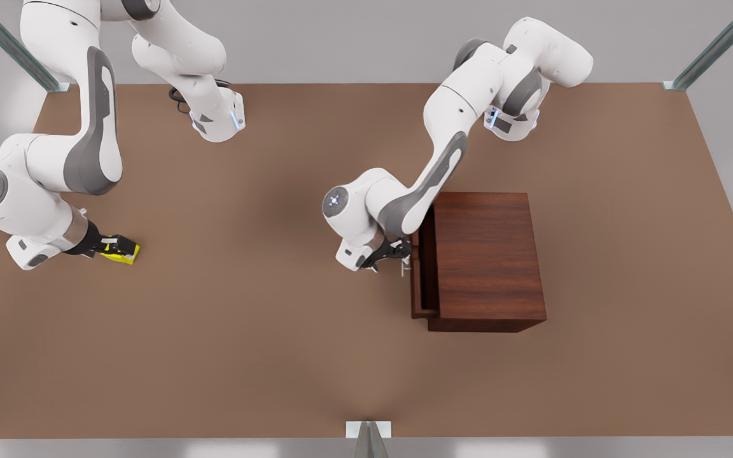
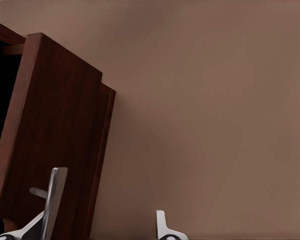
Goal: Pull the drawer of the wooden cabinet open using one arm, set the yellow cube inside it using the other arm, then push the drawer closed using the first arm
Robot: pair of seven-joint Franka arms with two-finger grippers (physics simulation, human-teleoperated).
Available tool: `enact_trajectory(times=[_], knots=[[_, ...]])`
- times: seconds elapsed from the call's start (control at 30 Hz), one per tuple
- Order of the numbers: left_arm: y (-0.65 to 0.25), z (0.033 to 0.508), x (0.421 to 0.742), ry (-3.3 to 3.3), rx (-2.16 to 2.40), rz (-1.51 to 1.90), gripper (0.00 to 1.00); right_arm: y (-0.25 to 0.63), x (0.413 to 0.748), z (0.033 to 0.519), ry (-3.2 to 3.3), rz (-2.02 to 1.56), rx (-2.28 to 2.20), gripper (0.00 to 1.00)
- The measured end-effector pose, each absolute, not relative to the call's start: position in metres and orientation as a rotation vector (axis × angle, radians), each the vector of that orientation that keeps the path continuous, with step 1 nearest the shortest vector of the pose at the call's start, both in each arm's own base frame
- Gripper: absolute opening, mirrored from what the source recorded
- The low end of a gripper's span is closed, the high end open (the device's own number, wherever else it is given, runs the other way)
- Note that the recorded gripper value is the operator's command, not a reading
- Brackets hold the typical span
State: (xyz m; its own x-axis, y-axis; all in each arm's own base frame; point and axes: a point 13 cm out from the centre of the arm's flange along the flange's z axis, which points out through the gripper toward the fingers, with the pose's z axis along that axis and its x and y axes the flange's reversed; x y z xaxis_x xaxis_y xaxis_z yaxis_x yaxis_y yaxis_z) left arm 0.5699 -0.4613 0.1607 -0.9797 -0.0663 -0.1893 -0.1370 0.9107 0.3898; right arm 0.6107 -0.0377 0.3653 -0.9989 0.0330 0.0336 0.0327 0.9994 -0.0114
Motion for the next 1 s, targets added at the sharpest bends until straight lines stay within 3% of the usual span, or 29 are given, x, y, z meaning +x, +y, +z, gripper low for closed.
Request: enact_trajectory(times=[1.0], knots=[[-0.492,0.165,0.558,2.873,-0.150,0.577,1.00,-0.037,0.611,0.360,-3.098,0.017,-0.047,1.00]])
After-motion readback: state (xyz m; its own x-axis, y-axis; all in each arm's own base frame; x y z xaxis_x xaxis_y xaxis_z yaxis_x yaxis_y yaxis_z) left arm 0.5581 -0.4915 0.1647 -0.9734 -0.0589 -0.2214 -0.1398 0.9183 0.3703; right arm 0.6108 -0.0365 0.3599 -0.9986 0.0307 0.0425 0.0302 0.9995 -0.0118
